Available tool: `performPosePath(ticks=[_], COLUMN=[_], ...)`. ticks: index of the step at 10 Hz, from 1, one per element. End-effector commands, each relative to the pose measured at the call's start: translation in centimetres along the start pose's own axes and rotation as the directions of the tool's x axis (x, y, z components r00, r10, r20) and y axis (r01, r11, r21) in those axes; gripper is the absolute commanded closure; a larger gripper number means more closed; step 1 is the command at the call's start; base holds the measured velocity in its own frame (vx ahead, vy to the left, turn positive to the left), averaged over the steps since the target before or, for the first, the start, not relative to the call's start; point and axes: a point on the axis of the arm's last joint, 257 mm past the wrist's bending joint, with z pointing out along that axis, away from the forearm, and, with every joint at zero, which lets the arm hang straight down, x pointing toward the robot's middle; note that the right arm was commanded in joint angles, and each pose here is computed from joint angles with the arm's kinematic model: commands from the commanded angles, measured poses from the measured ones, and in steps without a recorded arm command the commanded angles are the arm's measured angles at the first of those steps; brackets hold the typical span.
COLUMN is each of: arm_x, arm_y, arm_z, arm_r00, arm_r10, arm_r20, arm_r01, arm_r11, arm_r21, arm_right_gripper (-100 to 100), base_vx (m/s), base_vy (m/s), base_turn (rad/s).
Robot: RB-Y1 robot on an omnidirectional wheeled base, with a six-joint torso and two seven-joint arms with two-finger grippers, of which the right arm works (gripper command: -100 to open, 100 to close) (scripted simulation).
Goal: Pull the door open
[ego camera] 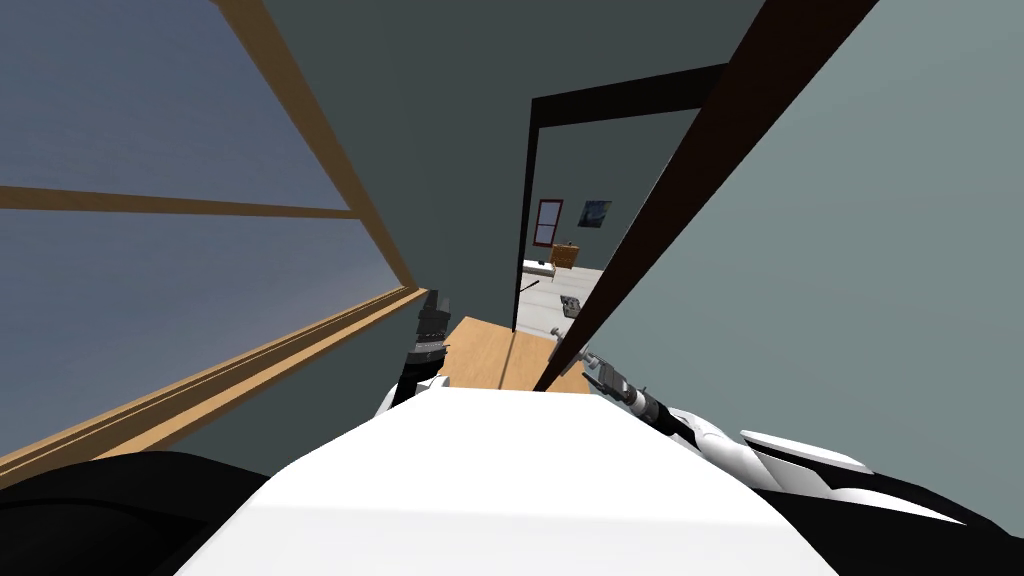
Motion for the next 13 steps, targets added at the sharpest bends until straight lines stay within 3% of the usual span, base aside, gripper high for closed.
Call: performPosePath(ticks=[1,2,8,11,13], arm_x=[-1.2,-1.0,-1.1,-0.8,-0.8], arm_y=[-2.2,-2.3,-2.3,-2.5,-2.5], arm_z=[-1.11,-1.58,-1.62,-2.47,-2.47], arm_r00=[0.999,0.999,0.999,0.998,0.998], arm_r10=[0.042,0.042,0.041,0.041,0.041], arm_r20=[0.026,0.029,0.03,0.036,0.036], arm_r01=[-0.042,-0.043,-0.041,-0.042,-0.042], arm_r11=[0.999,0.999,0.999,0.998,0.998], arm_r21=[0.024,0.029,0.029,0.038,0.038], arm_right_gripper=[100,100,100,100,100], base_vx=[0.0,0.005,-0.002,-0.01,0.004], base_vy=[0.0,0.006,-0.001,-0.01,0.004], base_turn=[0.0,-0.015,-0.002,0.009,-0.01])
